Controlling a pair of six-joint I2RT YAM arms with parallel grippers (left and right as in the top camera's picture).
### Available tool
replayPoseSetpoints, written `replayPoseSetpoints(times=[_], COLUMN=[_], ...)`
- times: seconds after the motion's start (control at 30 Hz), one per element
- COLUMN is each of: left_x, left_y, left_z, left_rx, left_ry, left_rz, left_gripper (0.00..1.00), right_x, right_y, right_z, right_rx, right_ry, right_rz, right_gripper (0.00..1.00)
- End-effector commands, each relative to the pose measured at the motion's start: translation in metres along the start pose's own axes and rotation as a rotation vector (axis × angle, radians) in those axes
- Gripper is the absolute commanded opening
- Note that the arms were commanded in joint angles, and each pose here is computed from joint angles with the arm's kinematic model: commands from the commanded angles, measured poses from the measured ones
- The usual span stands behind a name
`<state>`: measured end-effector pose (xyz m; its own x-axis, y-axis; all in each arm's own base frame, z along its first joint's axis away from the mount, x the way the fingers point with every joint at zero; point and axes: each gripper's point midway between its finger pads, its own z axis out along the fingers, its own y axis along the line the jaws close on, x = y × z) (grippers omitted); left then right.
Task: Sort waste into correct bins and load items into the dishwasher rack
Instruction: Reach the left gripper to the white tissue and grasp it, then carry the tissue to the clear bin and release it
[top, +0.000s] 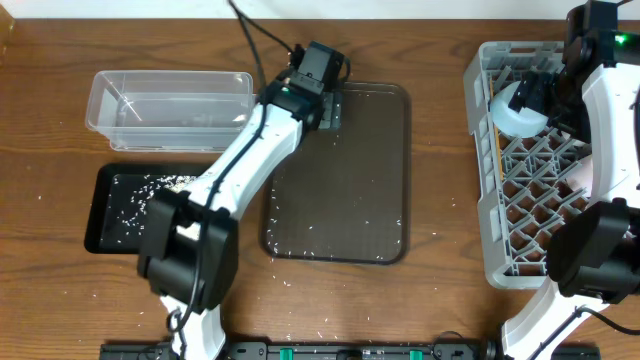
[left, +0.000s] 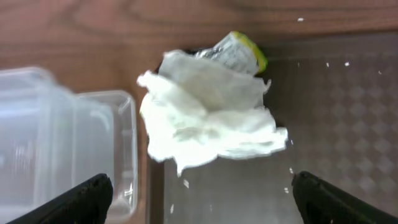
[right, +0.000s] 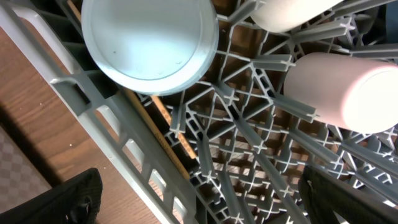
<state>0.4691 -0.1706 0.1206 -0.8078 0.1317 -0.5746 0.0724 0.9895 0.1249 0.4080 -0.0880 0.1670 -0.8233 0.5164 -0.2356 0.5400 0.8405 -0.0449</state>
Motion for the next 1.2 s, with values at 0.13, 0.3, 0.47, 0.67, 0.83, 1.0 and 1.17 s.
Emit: replayPoseSetpoints(times=[0.13, 0.3, 0.47, 0.67, 0.83, 1.0, 1.17], left_x=[0.003, 0.02, 0.031, 0.042, 0.049, 0.057, 0.061], left_y=[-0.009, -0.023, -0.025, -0.025, -0.024, -0.029, -0.035], left_z=[0.046, 0.071, 0.087, 0.095, 0.095, 0.078, 0.037], left_rx=[-0.037, 0.014, 0.014, 0.008, 0.005, 0.022, 0.032], left_ry=[-0.014, 0.033, 0.056, 0.086, 0.109, 0.152, 0.186], left_rz=[0.122, 0.14, 0.144, 0.135, 0.135, 0.16, 0.198], left_gripper=[0.95, 0.95, 0.91, 0.7, 0.4, 0.06, 0.06], right_x=[-0.002, -0.002, -0.002, -0.002, -0.002, -0.002, -0.002], right_y=[-0.003, -0.003, -0.003, -0.003, -0.003, -0.003, -0.003], right_z=[-0.009, -0.009, -0.009, -0.009, -0.009, -0.009, -0.009], right_rx=[0.005, 0.005, 0.005, 0.005, 0.005, 0.005, 0.005], right_ry=[-0.025, -0.025, -0.025, -0.025, -0.025, -0.025, -0.025], right_rz=[0.019, 0.019, 0.019, 0.019, 0.019, 0.019, 0.019], right_gripper=[0.99, 0.99, 0.99, 0.99, 0.99, 0.99, 0.99])
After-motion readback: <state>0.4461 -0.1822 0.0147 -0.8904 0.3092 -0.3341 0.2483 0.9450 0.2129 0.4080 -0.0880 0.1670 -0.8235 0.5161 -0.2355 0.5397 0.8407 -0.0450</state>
